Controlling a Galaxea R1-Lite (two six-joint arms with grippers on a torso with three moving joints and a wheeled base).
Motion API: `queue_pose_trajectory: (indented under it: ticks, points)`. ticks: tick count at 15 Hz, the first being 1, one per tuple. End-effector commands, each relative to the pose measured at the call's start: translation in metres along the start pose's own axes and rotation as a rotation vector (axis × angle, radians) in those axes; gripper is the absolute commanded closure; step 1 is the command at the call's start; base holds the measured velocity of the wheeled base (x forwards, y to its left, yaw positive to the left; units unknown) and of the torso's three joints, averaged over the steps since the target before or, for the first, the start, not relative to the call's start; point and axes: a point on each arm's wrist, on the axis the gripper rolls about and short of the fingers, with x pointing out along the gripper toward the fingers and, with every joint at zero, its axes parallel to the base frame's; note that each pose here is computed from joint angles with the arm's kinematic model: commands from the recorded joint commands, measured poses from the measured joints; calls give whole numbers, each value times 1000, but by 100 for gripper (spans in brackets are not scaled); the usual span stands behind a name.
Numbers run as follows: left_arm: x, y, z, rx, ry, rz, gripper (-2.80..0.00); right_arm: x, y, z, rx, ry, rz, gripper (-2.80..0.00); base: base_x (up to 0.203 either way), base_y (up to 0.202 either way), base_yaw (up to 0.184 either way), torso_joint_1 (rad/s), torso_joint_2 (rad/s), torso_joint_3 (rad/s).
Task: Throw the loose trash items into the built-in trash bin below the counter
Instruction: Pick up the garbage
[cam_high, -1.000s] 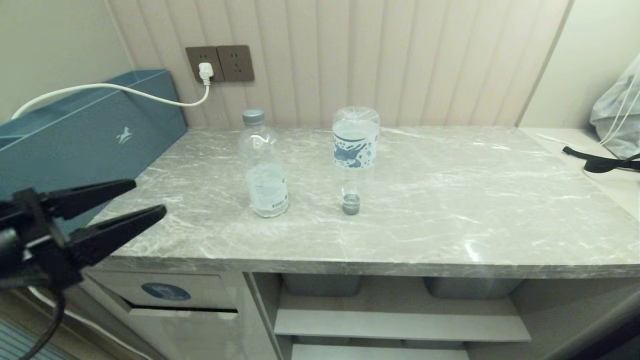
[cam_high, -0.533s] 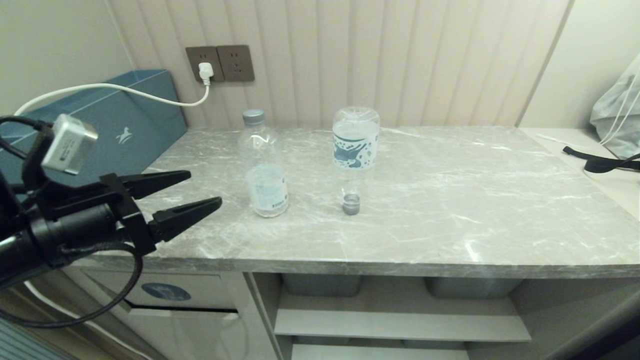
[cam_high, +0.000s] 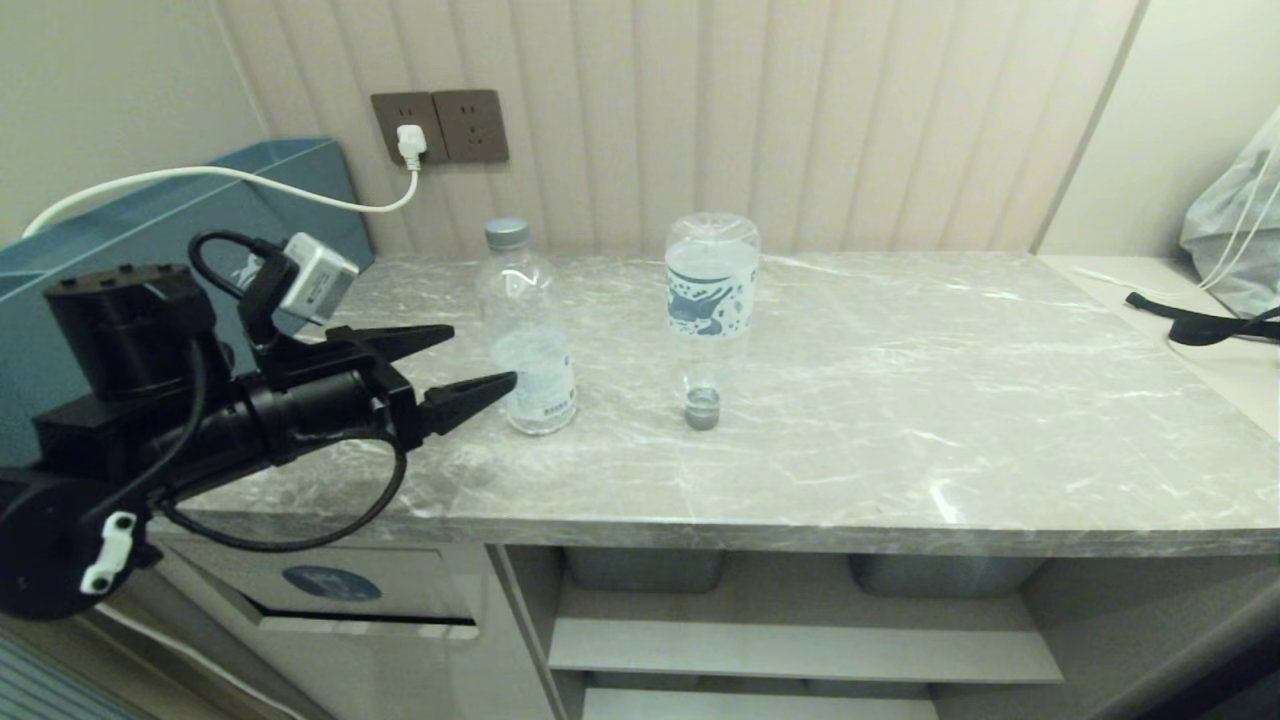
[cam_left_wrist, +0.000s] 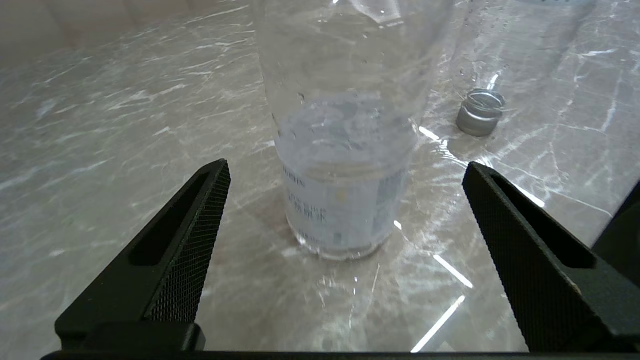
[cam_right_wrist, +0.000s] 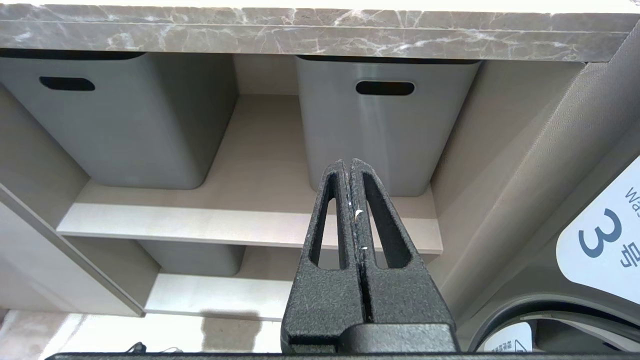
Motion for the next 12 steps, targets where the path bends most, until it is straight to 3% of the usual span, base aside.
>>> queue_pose_trajectory:
  ticks: [1, 7, 12]
  points:
    - [14, 4, -9, -10, 15, -16, -280, 0, 0, 0, -1, 0, 0, 0, 0, 0, 0, 0, 0, 0]
    - [40, 15, -11, -3, 0, -28, -280, 0, 0, 0, -1, -1, 0, 0, 0, 0, 0, 0, 0, 0]
    - [61, 7, -11, 1, -12, -72, -280, 0, 0, 0, -1, 0, 0, 0, 0, 0, 0, 0, 0, 0]
